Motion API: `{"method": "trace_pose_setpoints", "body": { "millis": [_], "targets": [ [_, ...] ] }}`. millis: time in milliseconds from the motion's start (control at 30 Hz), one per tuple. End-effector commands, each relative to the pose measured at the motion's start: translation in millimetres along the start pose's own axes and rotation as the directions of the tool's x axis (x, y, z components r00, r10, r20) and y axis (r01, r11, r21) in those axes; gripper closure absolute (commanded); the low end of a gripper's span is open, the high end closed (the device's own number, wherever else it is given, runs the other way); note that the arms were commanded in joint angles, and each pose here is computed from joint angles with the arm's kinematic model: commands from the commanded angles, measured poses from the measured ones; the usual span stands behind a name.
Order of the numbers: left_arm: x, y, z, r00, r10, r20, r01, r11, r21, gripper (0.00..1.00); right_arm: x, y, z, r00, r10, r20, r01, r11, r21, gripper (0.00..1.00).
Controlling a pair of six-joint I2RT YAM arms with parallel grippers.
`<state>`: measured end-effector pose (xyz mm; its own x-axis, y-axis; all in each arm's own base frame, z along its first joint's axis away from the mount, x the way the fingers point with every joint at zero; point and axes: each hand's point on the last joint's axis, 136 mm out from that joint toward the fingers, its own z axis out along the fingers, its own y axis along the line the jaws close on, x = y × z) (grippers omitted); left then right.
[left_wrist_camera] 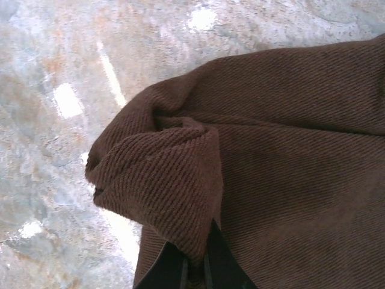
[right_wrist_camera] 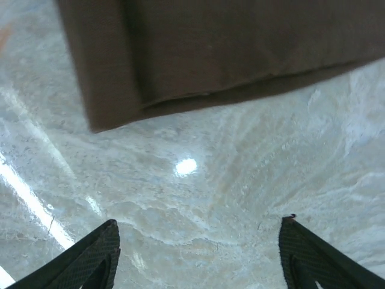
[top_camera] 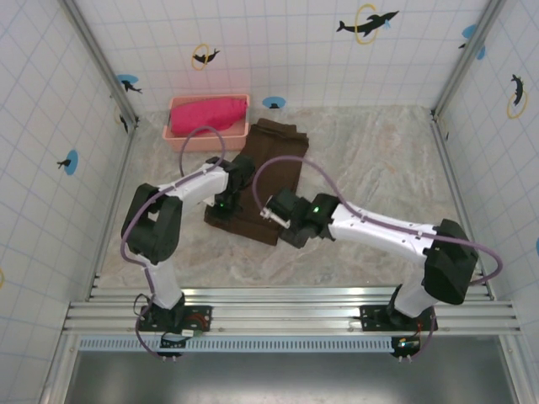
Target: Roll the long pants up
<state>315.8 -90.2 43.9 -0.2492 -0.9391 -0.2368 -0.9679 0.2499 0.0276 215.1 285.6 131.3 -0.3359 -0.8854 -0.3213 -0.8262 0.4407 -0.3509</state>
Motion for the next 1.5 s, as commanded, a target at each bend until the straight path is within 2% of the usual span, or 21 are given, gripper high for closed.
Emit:
{"method": "trace_pose_setpoints", "body": {
  "millis": [0, 67, 200, 233, 533, 767, 867, 967, 1200, 1467],
  "targets": [
    [-5.3, -5.1, 1.8, 0.999, 0.048, -0.014, -0.049, 0.997, -0.056, 1.00, -4.2, 3.4, 0.6, 0.994, -0.110, -0.020, 0.112, 0.963, 0.245, 0.25],
    [-7.3, -9.9, 4.1, 0.998, 0.064, -0.021, -0.066, 0.995, -0.075, 1.00, -13.6, 11.8, 3.1, 0.991, -0.136, -0.021, 0.135, 0.936, 0.325, 0.21],
    [-14.2, -8.1, 7.6, 0.996, 0.083, -0.022, -0.085, 0.990, -0.113, 1.00, -29.9, 39.3, 14.9, 0.988, -0.151, -0.019, 0.149, 0.926, 0.347, 0.02],
    [-16.2, -7.2, 8.8, 0.996, 0.085, -0.021, -0.086, 0.989, -0.119, 1.00, -35.7, 49.3, 16.5, 0.986, -0.166, -0.010, 0.159, 0.925, 0.345, 0.02],
    [-30.0, -8.0, 14.8, 0.992, 0.128, -0.016, -0.129, 0.980, -0.155, 1.00, -64.5, 86.1, 40.2, 0.989, -0.150, 0.010, 0.131, 0.890, 0.436, 0.02],
    [-29.9, -13.3, 18.3, 0.987, 0.159, -0.025, -0.161, 0.974, -0.158, 1.00, -52.4, 94.8, 72.6, 0.987, -0.145, -0.063, 0.155, 0.818, 0.553, 0.02],
    [-28.4, -13.9, 18.8, 0.985, 0.169, -0.031, -0.172, 0.972, -0.161, 1.00, -47.3, 99.0, 83.7, 0.986, -0.147, -0.077, 0.165, 0.812, 0.559, 0.17],
    [-30.3, -13.7, 16.8, 0.985, 0.172, -0.025, -0.174, 0.972, -0.160, 1.00, -43.2, 100.1, 91.6, 0.985, -0.148, -0.089, 0.172, 0.803, 0.570, 0.22],
    [-35.6, -12.1, 8.9, 0.985, 0.175, -0.003, -0.173, 0.973, -0.150, 1.00, -36.5, 102.7, 102.1, 0.987, -0.137, -0.082, 0.159, 0.816, 0.556, 0.22],
    [-38.9, -4.9, 3.7, 0.983, 0.185, 0.003, -0.182, 0.969, -0.165, 1.00, -26.3, 99.2, 127.3, 0.981, -0.145, -0.126, 0.191, 0.813, 0.550, 0.22]
  ]
}}
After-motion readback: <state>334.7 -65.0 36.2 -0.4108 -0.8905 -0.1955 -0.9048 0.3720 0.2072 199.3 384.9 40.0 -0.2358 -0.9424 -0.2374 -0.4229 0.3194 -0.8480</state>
